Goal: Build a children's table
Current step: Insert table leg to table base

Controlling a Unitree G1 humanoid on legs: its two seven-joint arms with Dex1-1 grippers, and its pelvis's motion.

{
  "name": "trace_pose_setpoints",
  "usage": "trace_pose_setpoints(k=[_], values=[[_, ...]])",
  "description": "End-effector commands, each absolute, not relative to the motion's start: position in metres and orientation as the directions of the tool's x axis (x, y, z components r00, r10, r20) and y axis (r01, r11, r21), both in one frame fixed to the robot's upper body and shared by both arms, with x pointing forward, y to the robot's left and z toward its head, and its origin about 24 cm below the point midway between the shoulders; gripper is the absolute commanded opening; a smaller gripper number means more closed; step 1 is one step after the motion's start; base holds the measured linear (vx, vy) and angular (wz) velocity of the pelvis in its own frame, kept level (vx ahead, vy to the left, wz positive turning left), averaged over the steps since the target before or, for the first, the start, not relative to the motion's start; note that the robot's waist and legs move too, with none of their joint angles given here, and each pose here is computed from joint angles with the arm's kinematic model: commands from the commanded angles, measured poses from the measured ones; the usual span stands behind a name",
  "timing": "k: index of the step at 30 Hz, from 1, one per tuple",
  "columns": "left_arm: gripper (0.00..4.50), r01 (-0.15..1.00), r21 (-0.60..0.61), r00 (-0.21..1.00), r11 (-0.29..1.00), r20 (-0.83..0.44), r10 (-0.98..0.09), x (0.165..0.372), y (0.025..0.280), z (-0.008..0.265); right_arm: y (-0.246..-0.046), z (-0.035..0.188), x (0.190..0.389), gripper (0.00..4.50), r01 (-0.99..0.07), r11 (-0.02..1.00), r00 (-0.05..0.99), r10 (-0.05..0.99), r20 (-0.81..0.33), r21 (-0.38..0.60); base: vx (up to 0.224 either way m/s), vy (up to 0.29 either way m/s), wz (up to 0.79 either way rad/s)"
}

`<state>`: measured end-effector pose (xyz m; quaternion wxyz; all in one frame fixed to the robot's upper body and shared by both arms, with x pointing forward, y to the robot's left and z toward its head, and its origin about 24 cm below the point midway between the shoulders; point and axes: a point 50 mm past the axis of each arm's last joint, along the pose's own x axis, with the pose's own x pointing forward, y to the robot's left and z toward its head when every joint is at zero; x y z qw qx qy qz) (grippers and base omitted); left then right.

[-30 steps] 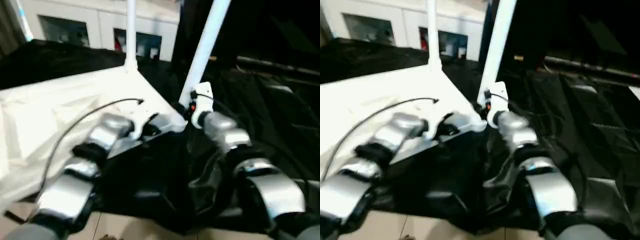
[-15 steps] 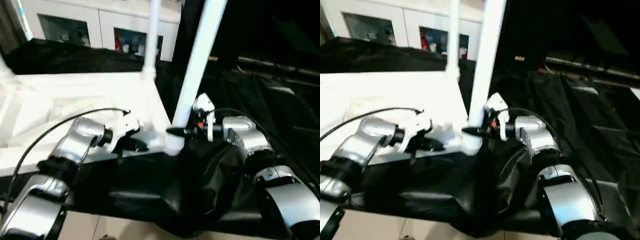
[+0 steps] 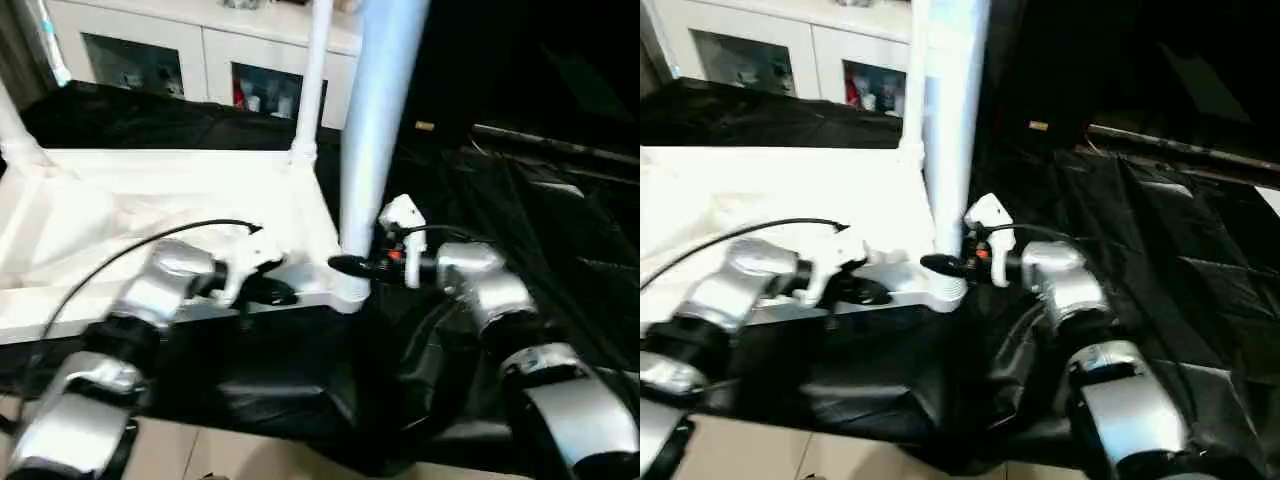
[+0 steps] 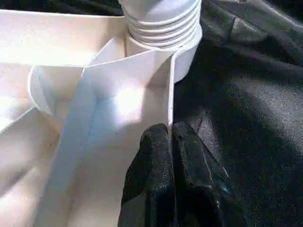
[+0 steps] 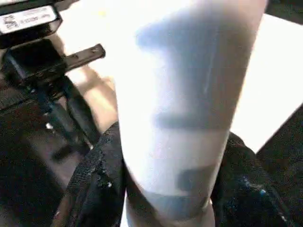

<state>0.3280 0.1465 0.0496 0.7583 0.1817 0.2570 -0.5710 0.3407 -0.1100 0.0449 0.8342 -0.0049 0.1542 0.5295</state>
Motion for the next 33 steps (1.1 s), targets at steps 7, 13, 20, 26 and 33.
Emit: trace_pose_setpoints(k=[7,13,20,26,33], values=[[0.00,0.965,0.019,0.228,0.261,-0.546,-0.806,0.335,0.131,0.064,-0.112,-0.010,0.307,1.88,-0.832,0.438,0.281,0.862,-0.423,0.340,0.000,0.000,0.00],[0.00,0.961,0.028,0.245,0.276,-0.556,-0.794,0.337,0.135,0.064,-0.118,-0.001,0.313,1.88,-0.818,0.471,0.353,0.864,-0.358,0.329,0.000,0.000,0.00],[0.00,0.955,0.036,0.262,0.293,-0.559,-0.787,0.337,0.140,0.064,-0.130,0.014,0.316,1.88,-0.787,0.499,0.464,0.867,-0.184,0.364,0.000,0.000,0.00],[0.00,0.954,0.037,0.268,0.299,-0.556,-0.787,0.336,0.142,0.063,-0.139,0.013,0.309,1.88,-0.774,0.510,0.496,0.857,-0.142,0.375,0.000,0.000,0.00],[0.00,0.952,0.041,0.274,0.304,-0.558,-0.783,0.336,0.144,0.063,-0.146,0.007,0.302,1.88,-0.754,0.541,0.532,0.836,-0.135,0.372,0.000,0.000,0.00]])
